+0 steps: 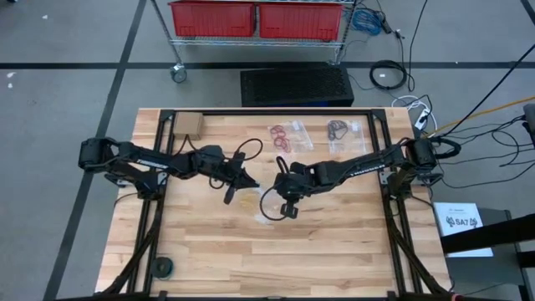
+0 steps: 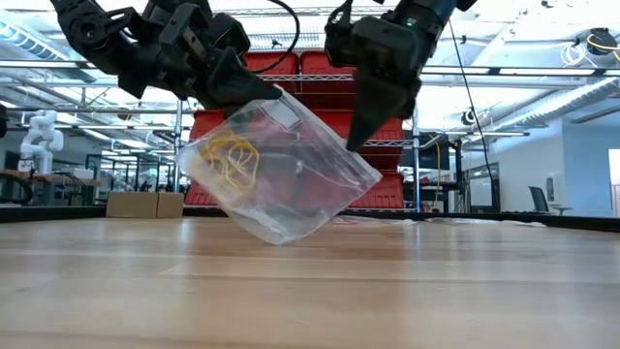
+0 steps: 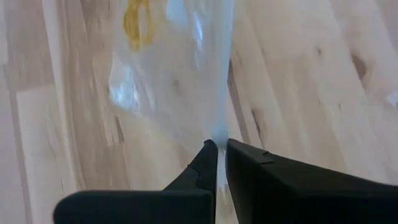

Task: Sort rubber bands
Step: Close the top left transparent zip lock bag, then adjust all the transparent zip lock bag to the center table

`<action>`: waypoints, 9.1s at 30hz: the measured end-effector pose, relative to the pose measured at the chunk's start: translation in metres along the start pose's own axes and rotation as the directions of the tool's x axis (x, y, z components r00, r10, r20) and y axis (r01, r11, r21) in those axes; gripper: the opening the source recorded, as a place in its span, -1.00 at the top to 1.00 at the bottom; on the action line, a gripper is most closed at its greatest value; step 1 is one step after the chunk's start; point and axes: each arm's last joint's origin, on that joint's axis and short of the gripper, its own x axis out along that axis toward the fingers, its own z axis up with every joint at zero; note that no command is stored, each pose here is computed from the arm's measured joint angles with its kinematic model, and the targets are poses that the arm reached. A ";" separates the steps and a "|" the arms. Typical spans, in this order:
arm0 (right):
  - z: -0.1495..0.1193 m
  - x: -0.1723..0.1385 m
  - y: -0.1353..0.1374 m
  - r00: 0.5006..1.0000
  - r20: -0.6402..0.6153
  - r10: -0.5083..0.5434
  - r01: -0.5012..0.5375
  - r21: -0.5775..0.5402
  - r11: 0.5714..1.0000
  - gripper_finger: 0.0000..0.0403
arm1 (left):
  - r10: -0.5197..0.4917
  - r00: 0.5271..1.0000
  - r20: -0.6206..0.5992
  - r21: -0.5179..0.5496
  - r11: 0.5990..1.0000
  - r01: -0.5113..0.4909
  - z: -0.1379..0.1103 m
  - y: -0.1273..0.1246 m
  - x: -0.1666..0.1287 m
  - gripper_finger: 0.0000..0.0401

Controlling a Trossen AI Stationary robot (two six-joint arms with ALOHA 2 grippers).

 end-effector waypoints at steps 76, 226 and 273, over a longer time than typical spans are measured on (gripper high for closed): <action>-0.035 -0.046 0.017 0.984 -0.165 -0.070 0.071 -0.002 0.997 1.00 | 0.147 0.985 -0.090 0.037 0.989 -0.144 -0.010 -0.005 0.002 0.26; -0.084 0.061 -0.032 0.977 0.004 -0.213 0.212 0.091 0.973 1.00 | 0.642 0.732 -0.228 -0.353 0.646 -0.677 -0.120 -0.007 -0.053 1.00; -0.074 0.057 -0.029 0.954 -0.027 -0.300 0.300 0.167 0.939 1.00 | 0.526 0.747 -0.407 -0.122 0.779 -0.615 -0.114 -0.037 -0.044 1.00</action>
